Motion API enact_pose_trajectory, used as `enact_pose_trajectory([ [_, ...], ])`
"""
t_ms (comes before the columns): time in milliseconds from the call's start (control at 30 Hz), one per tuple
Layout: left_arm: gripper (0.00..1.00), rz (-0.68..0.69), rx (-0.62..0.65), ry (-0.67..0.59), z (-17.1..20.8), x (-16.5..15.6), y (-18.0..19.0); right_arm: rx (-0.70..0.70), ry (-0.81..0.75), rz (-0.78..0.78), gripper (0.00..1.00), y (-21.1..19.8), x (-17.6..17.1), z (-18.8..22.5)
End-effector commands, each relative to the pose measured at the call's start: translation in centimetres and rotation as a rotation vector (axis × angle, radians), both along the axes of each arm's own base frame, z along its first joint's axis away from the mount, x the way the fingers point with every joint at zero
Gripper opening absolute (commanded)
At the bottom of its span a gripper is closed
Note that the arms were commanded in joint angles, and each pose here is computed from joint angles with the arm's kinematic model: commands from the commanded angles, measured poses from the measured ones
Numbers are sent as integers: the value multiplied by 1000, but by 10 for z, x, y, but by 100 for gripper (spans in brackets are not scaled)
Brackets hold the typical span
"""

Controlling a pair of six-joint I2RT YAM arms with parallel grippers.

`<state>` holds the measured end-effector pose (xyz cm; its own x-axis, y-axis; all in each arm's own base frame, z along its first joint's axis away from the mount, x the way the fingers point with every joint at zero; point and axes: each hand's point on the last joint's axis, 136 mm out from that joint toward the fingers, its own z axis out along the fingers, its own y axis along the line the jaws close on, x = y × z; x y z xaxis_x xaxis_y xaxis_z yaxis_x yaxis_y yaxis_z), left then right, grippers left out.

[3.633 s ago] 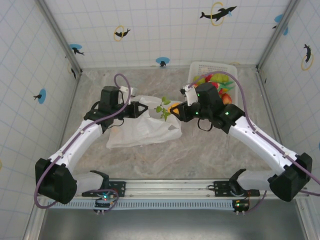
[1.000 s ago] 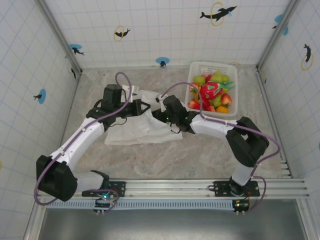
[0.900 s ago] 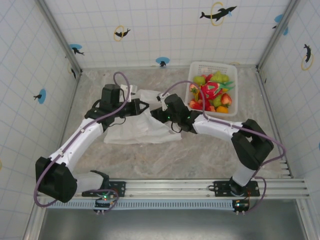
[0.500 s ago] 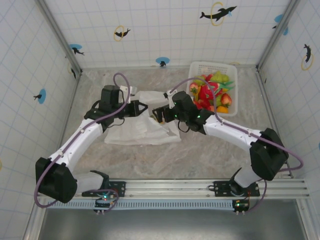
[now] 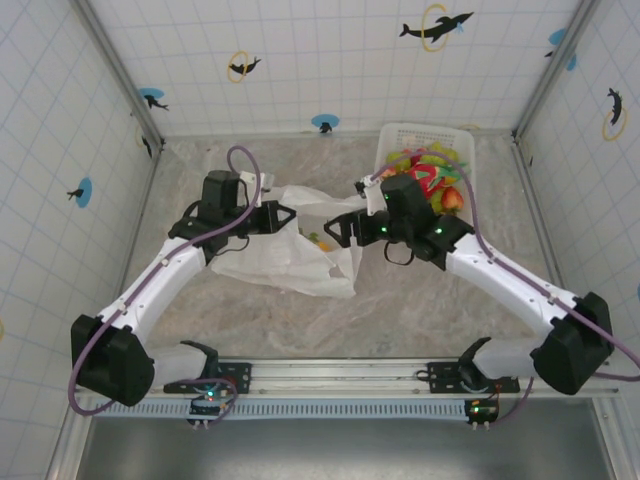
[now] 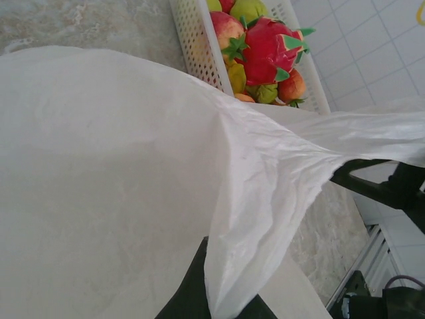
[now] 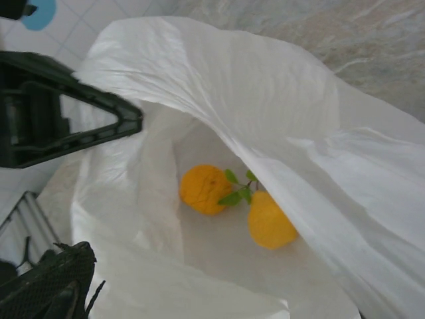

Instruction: Place the fake fruits into the plastic bag and tie a complex knot

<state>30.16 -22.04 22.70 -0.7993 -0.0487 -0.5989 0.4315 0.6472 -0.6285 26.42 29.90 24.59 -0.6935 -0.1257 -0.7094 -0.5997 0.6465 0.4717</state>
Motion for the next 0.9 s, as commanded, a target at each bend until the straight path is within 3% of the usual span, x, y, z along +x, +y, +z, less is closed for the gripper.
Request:
enact_pose_trajectory([
  [0,0,-14,-9,-5,-1,-1,-1,112,16,133,100,2,-29,36],
  [233,0,-27,-31,-12,3,-1,-4,122,77,195,100,13,-41,18],
  [433,0,-29,-40,-13,4,-1,-5,161,138,302,100,52,-60,-4],
  [567,0,-28,-43,-16,5,-1,-5,111,202,383,100,66,-84,-18],
  [867,0,-26,-36,-14,1,0,-5,122,71,339,100,48,-88,32],
])
